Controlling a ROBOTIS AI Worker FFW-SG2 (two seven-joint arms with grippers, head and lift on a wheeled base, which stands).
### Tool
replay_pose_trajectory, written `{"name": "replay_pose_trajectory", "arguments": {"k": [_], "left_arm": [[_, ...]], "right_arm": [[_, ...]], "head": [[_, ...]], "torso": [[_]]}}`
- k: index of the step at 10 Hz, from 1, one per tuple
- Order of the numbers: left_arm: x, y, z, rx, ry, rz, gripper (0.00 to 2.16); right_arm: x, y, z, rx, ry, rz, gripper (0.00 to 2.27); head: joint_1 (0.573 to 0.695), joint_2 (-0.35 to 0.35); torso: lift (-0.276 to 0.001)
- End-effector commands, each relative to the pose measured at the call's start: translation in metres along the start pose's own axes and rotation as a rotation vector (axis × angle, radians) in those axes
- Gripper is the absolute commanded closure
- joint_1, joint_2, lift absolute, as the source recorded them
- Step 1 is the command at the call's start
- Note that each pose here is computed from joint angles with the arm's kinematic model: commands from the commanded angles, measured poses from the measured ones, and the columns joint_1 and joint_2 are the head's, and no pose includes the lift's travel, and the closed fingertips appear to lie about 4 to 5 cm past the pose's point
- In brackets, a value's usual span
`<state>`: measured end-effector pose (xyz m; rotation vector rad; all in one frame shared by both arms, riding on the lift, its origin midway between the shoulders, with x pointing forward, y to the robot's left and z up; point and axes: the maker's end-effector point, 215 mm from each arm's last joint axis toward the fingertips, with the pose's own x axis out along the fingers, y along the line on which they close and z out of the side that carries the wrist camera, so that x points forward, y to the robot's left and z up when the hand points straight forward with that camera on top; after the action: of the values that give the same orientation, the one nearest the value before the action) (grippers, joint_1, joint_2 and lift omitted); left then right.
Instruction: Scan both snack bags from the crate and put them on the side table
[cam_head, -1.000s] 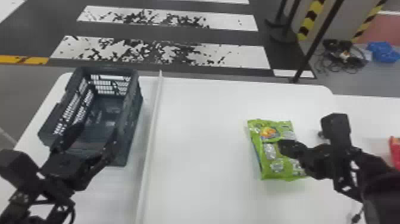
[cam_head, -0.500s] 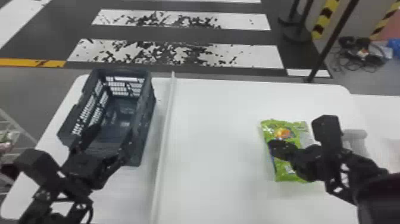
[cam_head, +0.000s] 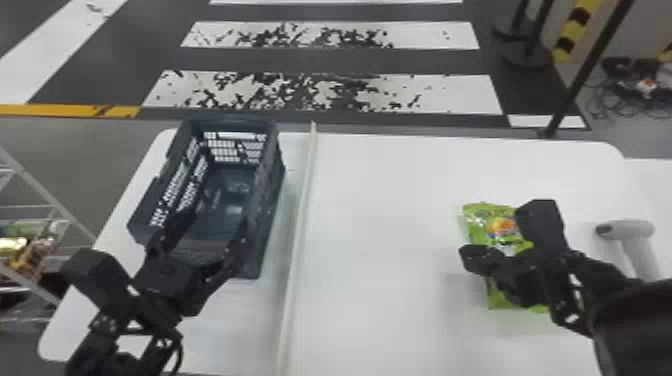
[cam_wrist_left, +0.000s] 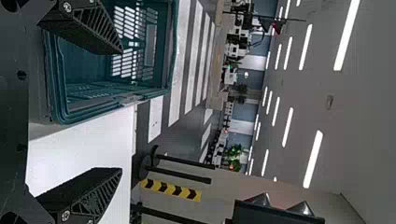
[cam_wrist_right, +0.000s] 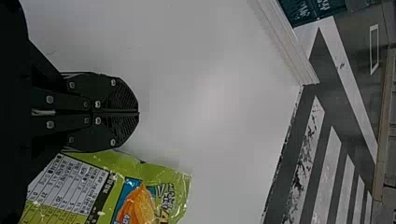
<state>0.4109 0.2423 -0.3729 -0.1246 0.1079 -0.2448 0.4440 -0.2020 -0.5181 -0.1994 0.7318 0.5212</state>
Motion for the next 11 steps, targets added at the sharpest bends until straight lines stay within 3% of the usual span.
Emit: {"name": "replay_pose_trajectory", "arguments": {"k": [1, 4, 6, 8, 10, 11], "left_arm": [[0.0, 0.0, 0.0, 0.001, 0.0, -0.001, 0.1], [0.0, 0.0, 0.0, 0.001, 0.002, -0.001, 0.1], [-0.001, 0.002, -0.001, 0.002, 0.004, 0.003, 0.1], [-0.002, 0.003, -0.002, 0.003, 0.005, 0.003, 0.1], [0.0, 0.002, -0.004, -0.001, 0.006, 0.001, 0.1], [0.001, 0.002, -0.004, -0.003, 0.006, 0.001, 0.1]], "right_arm": [[0.001, -0.009, -0.006, 0.0, 0.015, -0.016, 2.26], [-0.008, -0.011, -0.003, 0.018, -0.009, -0.019, 2.25], [-0.046, -0.025, 0.032, 0.053, -0.116, -0.067, 2.21], [-0.079, -0.098, 0.016, 0.124, -0.102, -0.23, 2.21], [-0.106, -0.157, -0.021, 0.206, -0.074, -0.35, 2.21], [-0.117, -0.176, -0.034, 0.233, -0.067, -0.388, 2.09]], "head": [[0.695, 0.055], [0.695, 0.033], [0.695, 0.034], [0.695, 0.0], [0.695, -0.08], [0.695, -0.136]], "torso": [[-0.087], [-0.087], [-0.087], [-0.087], [-0.087], [-0.087]]}}
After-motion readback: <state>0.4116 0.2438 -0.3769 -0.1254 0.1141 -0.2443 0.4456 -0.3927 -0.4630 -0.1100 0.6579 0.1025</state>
